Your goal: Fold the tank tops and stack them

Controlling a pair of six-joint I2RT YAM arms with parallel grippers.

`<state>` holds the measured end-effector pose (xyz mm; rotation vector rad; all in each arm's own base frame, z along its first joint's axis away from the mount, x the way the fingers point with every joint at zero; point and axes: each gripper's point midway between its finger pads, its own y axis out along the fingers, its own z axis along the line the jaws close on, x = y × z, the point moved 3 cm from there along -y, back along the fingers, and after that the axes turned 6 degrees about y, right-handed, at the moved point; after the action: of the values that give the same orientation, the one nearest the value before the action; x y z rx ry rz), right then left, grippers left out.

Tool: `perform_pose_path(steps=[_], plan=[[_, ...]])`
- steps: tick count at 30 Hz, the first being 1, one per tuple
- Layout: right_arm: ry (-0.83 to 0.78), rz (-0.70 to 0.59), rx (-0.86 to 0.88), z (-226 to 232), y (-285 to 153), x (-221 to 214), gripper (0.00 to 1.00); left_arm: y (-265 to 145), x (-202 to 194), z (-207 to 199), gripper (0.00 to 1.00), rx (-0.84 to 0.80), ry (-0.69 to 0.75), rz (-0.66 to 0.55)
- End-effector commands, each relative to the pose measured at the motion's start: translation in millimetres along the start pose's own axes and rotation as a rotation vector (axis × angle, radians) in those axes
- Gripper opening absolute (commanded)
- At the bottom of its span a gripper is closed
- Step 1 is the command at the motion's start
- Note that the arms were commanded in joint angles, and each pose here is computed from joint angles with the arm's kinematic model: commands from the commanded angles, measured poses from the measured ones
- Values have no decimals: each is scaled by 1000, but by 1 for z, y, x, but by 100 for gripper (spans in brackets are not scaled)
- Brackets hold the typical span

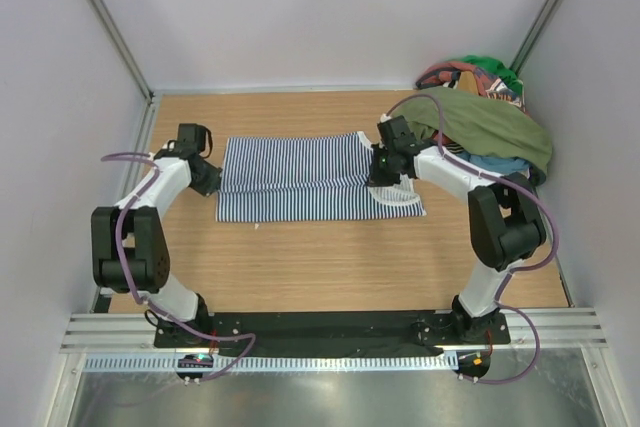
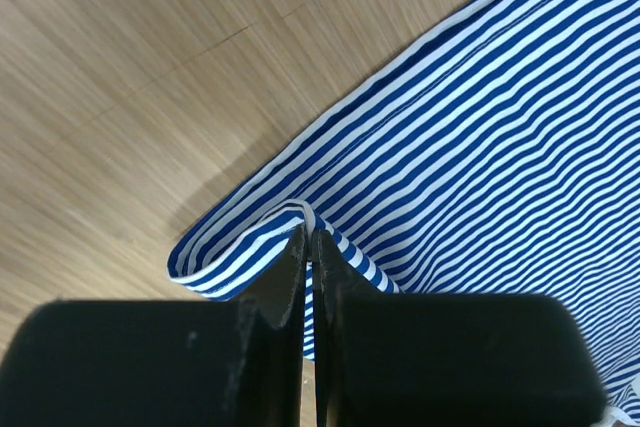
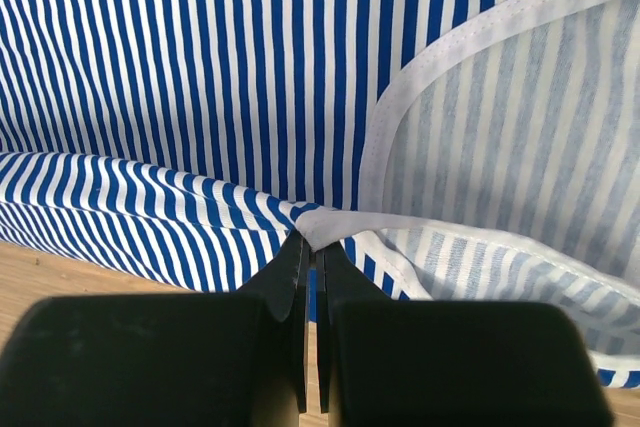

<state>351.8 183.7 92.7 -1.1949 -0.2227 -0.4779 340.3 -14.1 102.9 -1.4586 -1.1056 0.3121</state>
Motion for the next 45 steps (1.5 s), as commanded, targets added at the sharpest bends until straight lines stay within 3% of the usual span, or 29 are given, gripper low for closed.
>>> perform_pose_path(steps=[1, 9, 12, 13, 15, 16, 18, 19, 21, 29, 35, 39, 45], plan=[[-4, -53, -16, -3, -2, 22, 2, 1, 24, -17, 0, -30, -21, -66], [-5, -50, -18, -2, 10, 31, 6, 13, 30, -24, 0, -6, -12, -71], [1, -55, -28, -3, 16, 34, 18, 18, 31, -25, 5, 0, -9, -71], [3, -56, -31, -3, 18, 35, 27, 23, 30, -25, 15, 6, -3, -64], [13, -75, -36, -4, 19, 38, 36, 26, 31, -29, 27, -8, 30, -52], [11, -83, -28, -3, 18, 38, 44, 27, 30, -30, 41, -9, 45, -47], [15, -120, -5, -2, 7, 36, 53, 25, 31, -28, 59, -9, 69, -50], [18, -138, 2, -3, 2, 36, 59, 22, 31, -26, 74, -7, 71, -60], [14, -169, 24, -4, -14, 30, 60, 10, 31, -18, 80, -13, 73, -86], [-12, -118, 75, -9, -29, -19, 54, -10, -15, 21, 79, -80, 130, -44], [-82, -73, 73, -5, -18, -41, 49, -9, -37, 39, 66, -116, 146, -33], [-114, -65, 57, -2, -6, -46, 51, -5, -44, 46, 55, -108, 180, -17], [-115, -42, 14, -8, 17, -48, 51, 6, -49, 56, 51, -62, 191, -14]])
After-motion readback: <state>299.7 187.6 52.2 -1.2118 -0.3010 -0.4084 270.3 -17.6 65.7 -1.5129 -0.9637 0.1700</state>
